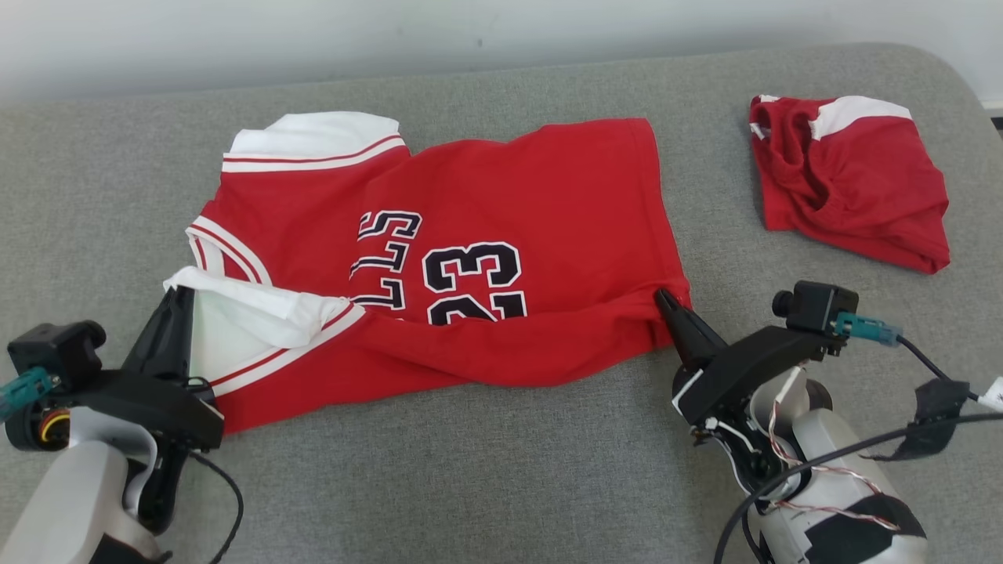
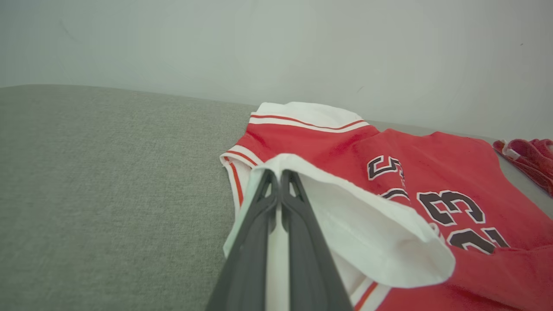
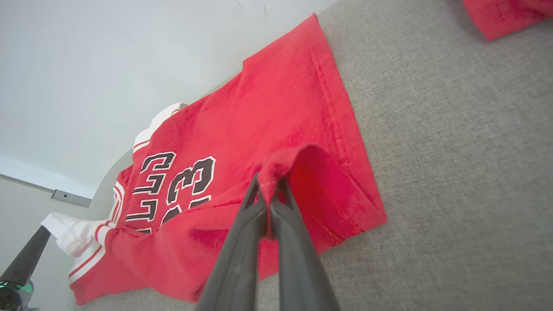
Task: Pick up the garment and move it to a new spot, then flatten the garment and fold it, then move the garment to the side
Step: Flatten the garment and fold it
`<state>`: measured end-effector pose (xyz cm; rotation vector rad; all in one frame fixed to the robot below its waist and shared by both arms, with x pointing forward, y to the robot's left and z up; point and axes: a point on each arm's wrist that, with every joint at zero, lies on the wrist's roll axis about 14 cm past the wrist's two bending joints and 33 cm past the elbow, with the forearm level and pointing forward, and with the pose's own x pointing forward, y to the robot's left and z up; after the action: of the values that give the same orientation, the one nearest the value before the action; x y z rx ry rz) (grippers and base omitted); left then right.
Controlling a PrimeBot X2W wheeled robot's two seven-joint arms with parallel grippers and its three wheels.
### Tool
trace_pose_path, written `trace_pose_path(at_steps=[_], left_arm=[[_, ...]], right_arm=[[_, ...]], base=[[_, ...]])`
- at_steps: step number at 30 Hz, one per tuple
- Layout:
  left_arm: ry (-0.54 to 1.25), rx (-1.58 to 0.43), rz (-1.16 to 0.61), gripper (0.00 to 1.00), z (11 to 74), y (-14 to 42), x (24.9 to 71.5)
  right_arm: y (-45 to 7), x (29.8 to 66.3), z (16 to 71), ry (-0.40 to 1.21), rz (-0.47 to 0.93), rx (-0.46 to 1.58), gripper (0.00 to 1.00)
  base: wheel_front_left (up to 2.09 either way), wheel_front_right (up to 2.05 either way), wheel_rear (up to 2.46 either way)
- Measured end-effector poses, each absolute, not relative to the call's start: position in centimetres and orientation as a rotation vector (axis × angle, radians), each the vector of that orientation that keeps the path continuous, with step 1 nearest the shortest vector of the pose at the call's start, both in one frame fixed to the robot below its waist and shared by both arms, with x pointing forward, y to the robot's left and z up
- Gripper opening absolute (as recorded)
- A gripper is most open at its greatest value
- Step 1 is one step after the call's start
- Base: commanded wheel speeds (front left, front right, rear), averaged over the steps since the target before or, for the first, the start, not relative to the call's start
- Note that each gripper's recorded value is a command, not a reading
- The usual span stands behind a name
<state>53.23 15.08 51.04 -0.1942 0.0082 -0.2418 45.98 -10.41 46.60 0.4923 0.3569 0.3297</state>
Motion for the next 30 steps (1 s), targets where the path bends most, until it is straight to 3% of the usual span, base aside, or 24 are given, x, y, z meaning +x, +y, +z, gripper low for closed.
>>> trace_pose_path(at_steps=[10, 11, 12, 13, 14, 15, 16, 30], left_arm=[[0.035, -0.184, -0.242, 0.0, 50.1, 14.9, 54.7], [0.037, -0.181, -0.242, 0.0, 50.0, 15.0, 54.8], [0.039, -0.178, -0.241, 0.0, 49.9, 15.0, 54.8], [0.045, -0.176, -0.241, 0.0, 49.7, 15.0, 54.8], [0.047, -0.18, -0.239, 0.31, 49.7, 15.0, 54.8], [0.046, -0.179, -0.237, 0.85, 49.7, 15.0, 54.8], [0.047, -0.178, -0.236, 1.0, 49.7, 15.1, 54.8], [-0.061, -0.211, -0.187, 1.0, 52.5, 16.9, 51.9]], right_arm=[[-10.4, 47.6, 46.5, 0.347, 0.321, 0.489, 0.0], [-10.4, 47.7, 46.6, 0.341, 0.32, 0.488, 0.16], [-10.4, 47.9, 46.8, 0.334, 0.32, 0.485, 0.42], [-10.4, 47.9, 46.7, 0.334, 0.32, 0.482, 0.78], [-10.3, 47.9, 46.7, 0.331, 0.321, 0.481, 1.0], [-10.3, 47.9, 46.8, 0.325, 0.321, 0.48, 1.0], [-10.3, 48.0, 46.9, 0.319, 0.32, 0.481, 1.0], [-11.6, 46.9, 48.3, 0.208, 0.336, 0.353, 1.0]], base=[[0.0, 0.0, 0.0], [0.0, 0.0, 0.0], [0.0, 0.0, 0.0], [0.0, 0.0, 0.0], [0.0, 0.0, 0.0], [0.0, 0.0, 0.0], [0.0, 0.0, 0.0], [0.0, 0.0, 0.0]])
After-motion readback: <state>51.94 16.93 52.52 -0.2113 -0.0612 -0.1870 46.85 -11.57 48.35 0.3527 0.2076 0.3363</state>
